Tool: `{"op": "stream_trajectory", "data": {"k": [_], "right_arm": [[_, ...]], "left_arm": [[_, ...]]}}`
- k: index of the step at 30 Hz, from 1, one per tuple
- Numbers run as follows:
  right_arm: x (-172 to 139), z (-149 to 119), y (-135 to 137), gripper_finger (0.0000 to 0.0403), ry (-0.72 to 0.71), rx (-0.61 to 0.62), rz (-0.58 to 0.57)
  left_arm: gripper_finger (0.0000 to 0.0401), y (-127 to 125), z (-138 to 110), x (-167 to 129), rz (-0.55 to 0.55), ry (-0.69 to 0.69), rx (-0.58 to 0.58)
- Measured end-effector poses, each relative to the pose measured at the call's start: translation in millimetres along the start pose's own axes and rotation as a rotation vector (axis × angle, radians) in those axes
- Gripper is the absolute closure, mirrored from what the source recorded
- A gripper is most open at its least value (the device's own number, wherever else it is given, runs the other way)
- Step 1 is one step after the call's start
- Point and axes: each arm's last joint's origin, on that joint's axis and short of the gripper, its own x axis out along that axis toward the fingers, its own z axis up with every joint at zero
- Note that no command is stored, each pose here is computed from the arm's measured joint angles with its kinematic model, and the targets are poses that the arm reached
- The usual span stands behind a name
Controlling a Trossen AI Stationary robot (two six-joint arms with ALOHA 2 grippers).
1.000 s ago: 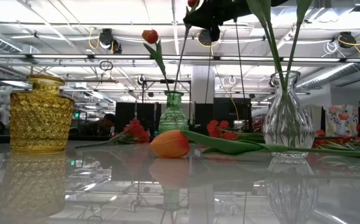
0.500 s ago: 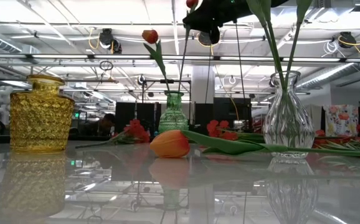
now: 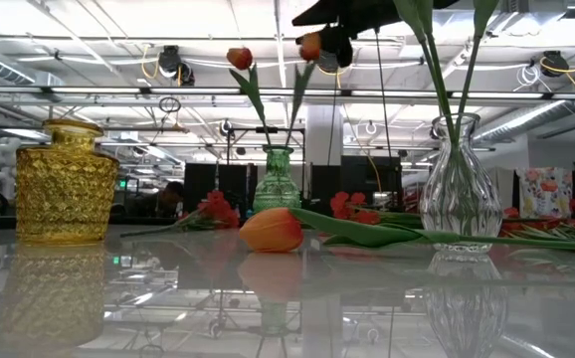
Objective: Sort flowers into vase by color
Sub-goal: Put the right orange flower into the green vase, then put the middle red flowers into the yellow vase
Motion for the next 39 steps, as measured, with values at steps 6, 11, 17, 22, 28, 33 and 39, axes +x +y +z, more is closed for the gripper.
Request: {"op": "stream_trajectory", "data": {"k": [6,11,17,22,28,33,39], "right_arm": [[-10,7,5,0.0157,-0.028,0.005,0.003],[-34,23,17,0.0121,-0.093,-0.008,-0.008],[-85,40,41,0.0105,-0.143,-0.046,-0.009],[-140,38,59,0.0112,-0.091,-0.132,-0.185],[-175,26,68,0.0127,0.001,-0.134,-0.311],[-185,12,63,0.0141,0.072,-0.099,-0.504],[-175,-26,49,0.0159,0.134,-0.06,-0.578]], "left_arm": [[0.0144,0,0,0,0.0,0.004,0.001],[0.0144,0,0,0,-0.001,0.004,0.002],[0.0144,-1,-1,0,-0.004,0.009,0.0],[0.0144,-4,-2,-1,-0.019,0.015,-0.01],[0.0144,-4,-1,-1,-0.021,0.006,-0.016],[0.0144,-4,1,-2,-0.021,-0.01,-0.046],[0.0144,-9,1,-4,-0.038,-0.008,-0.068]]}}
